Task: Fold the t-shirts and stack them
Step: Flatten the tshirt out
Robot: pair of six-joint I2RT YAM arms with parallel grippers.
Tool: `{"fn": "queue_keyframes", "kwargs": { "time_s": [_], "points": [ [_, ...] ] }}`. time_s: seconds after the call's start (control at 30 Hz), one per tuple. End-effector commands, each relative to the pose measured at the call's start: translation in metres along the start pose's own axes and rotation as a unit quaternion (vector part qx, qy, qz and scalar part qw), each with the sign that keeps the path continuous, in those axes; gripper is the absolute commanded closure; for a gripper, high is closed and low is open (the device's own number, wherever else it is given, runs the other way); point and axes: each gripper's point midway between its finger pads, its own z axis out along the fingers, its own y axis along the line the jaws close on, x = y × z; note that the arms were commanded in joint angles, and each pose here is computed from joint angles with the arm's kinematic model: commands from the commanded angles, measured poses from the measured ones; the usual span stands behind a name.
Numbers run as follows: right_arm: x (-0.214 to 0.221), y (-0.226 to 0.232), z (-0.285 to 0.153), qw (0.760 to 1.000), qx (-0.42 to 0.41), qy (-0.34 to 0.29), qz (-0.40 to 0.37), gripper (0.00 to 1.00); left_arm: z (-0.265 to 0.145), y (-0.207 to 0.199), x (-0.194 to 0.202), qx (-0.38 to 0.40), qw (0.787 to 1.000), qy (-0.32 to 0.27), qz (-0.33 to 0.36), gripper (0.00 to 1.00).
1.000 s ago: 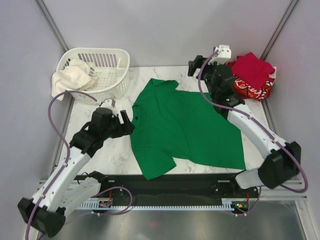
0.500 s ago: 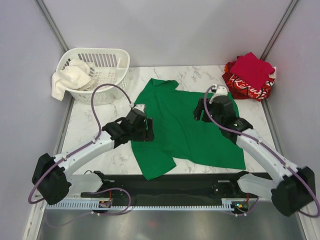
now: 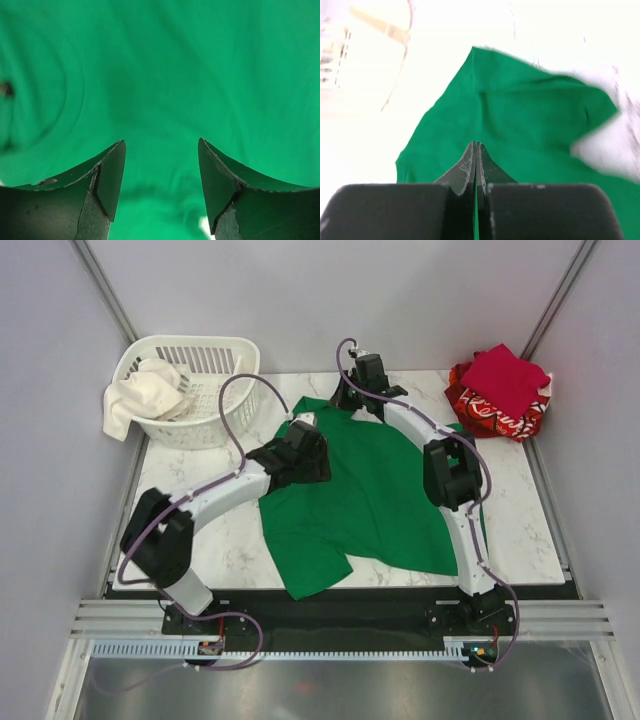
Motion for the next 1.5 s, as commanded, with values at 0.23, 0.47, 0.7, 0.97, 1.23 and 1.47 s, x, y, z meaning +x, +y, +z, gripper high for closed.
{"fn": "queue_keyframes", "kwargs": {
  "time_s": [0.23, 0.47, 0.7, 0.97, 1.23, 1.47],
  "points": [
    [-0.003, -0.001, 0.058, 0.999, -0.039, -0.002, 0.015, 1.00, 0.073, 0.006, 0.034, -0.010, 0.993, 0.090, -0.073, 0.34],
    [0.017, -0.020, 0.076, 1.000, -0.021, 0.004, 0.018, 1.00, 0.048, 0.028, 0.085, -0.032, 0.985, 0.130, -0.112, 0.34],
    [0.040, -0.032, 0.091, 1.000, -0.001, 0.015, 0.019, 1.00, 0.033, 0.019, 0.094, -0.016, 0.987, 0.131, -0.087, 0.33],
    [0.044, -0.024, 0.096, 1.000, -0.011, 0.011, 0.023, 1.00, 0.034, 0.017, 0.095, -0.016, 0.988, 0.133, -0.071, 0.32],
    [0.007, -0.028, 0.109, 0.997, 0.007, -0.071, 0.026, 1.00, 0.028, 0.014, 0.100, -0.012, 0.989, 0.136, -0.055, 0.32],
    [-0.081, -0.052, 0.112, 0.951, 0.017, -0.284, 0.123, 0.99, 0.017, 0.011, 0.109, -0.006, 0.989, 0.141, -0.050, 0.32]
  ]
}}
